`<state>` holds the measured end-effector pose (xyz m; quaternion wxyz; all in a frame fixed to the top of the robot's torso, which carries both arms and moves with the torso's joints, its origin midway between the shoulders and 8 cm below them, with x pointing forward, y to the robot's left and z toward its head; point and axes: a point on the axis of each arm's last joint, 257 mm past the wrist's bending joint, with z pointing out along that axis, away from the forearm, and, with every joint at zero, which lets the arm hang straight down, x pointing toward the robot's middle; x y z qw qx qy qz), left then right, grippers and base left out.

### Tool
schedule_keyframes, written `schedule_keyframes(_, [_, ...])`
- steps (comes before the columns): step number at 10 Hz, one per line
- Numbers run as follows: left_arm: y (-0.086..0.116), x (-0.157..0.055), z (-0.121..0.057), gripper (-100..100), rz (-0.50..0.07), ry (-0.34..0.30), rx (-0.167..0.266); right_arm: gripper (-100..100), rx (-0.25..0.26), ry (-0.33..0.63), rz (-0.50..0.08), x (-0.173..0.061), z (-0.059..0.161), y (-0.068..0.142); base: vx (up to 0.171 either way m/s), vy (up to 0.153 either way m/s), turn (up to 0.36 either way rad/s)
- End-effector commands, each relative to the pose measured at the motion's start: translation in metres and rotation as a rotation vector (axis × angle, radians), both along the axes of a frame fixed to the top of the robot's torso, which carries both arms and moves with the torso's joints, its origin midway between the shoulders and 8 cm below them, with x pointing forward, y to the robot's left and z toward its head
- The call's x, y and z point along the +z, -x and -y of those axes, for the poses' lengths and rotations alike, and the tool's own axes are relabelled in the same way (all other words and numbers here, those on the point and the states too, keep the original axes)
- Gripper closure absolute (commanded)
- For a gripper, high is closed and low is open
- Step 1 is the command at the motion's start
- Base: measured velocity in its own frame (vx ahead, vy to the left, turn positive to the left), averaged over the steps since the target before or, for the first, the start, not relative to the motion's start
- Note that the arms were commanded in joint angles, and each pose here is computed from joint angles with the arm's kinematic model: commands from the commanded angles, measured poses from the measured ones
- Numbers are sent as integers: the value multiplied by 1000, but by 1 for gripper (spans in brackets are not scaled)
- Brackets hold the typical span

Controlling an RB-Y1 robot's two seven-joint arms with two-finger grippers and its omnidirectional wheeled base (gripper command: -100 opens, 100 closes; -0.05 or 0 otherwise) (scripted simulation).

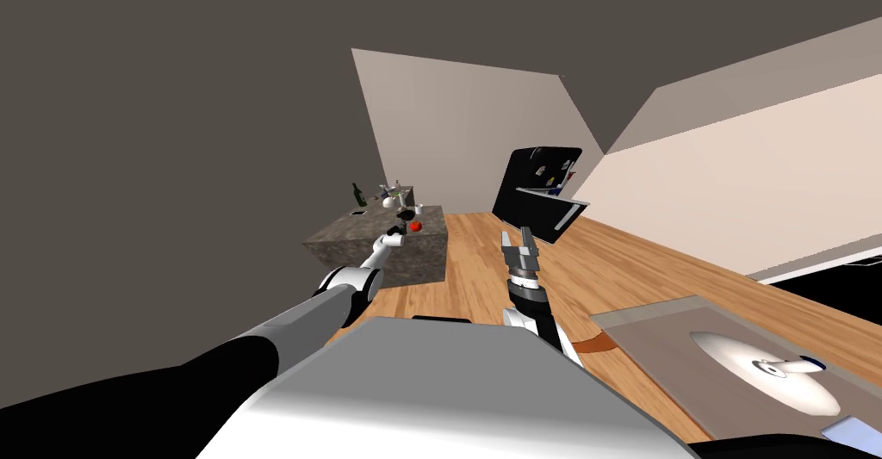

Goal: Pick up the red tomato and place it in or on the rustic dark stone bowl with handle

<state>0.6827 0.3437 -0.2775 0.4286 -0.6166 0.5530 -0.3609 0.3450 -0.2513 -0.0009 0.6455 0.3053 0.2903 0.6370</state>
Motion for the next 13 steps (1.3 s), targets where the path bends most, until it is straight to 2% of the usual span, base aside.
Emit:
schedule_keyframes(1, [-4, -1, 7, -100, -29, 14, -2, 0, 0, 0, 0, 0, 0, 0, 9, -42, 4])
schedule_keyframes(2, [-3, -10, 12, -100, -73, 28, 0, 0, 0, 0, 0, 0, 0, 0, 25, -99, 6])
schedule_keyframes(3, [-3, -10, 12, -100, -73, 28, 0, 0, 0, 0, 0, 0, 0, 0, 17, -80, 10])
schedule_keyframes(5, [-5, -15, 19, -100, -127, 46, 3, 0, 0, 0, 0, 0, 0, 0, 11, -73, 7])
schedule_keyframes(6, [-5, -15, 19, -100, -127, 46, 3, 0, 0, 0, 0, 0, 0, 0, 20, -63, 5])
schedule_keyframes(9, [-4, -18, 22, -100, -187, 62, 11, 0, 0, 0, 0, 0, 0, 0, 11, -56, 7])
schedule_keyframes(10, [-5, -17, 21, -100, -172, 58, 8, 0, 0, 0, 0, 0, 0, 0, 6, -34, 5])
schedule_keyframes(11, [-5, -18, 22, 0, -176, 59, 9, 0, 0, 0, 0, 0, 0, 0, 1, -6, 0])
schedule_keyframes(12, [-4, -19, 21, -100, -178, 71, 7, 0, 0, 0, 0, 0, 0, 0, 24, -24, 55])
schedule_keyframes(13, [-4, -19, 21, -100, -180, 59, 1, 0, 0, 0, 0, 0, 0, 0, 29, -32, 37])
